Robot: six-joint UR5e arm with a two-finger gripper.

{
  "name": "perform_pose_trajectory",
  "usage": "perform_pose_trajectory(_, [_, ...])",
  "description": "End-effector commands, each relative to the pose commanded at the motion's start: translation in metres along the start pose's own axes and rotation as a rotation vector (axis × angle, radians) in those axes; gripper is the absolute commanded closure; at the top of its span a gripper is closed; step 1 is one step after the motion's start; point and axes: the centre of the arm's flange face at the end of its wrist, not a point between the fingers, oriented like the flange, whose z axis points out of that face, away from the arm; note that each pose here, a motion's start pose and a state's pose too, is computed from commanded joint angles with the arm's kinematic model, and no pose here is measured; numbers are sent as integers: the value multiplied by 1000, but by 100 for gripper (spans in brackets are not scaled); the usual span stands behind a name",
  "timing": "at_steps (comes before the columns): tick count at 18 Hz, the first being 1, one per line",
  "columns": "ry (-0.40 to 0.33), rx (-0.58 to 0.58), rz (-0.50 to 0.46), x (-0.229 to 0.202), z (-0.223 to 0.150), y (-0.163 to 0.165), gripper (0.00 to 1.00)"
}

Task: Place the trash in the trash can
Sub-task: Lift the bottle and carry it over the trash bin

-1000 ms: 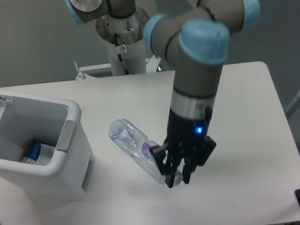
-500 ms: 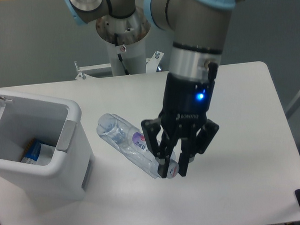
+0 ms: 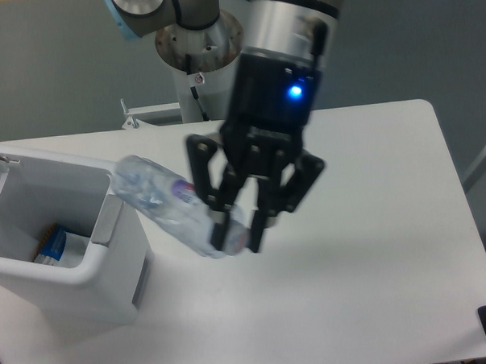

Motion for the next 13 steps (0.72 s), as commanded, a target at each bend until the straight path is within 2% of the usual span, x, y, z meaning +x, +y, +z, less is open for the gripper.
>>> perform_pose_trajectory(4, [48, -12, 60, 33, 32, 13, 100])
perform_pose_trajectory(13, [82, -58, 100, 49, 70, 45, 100])
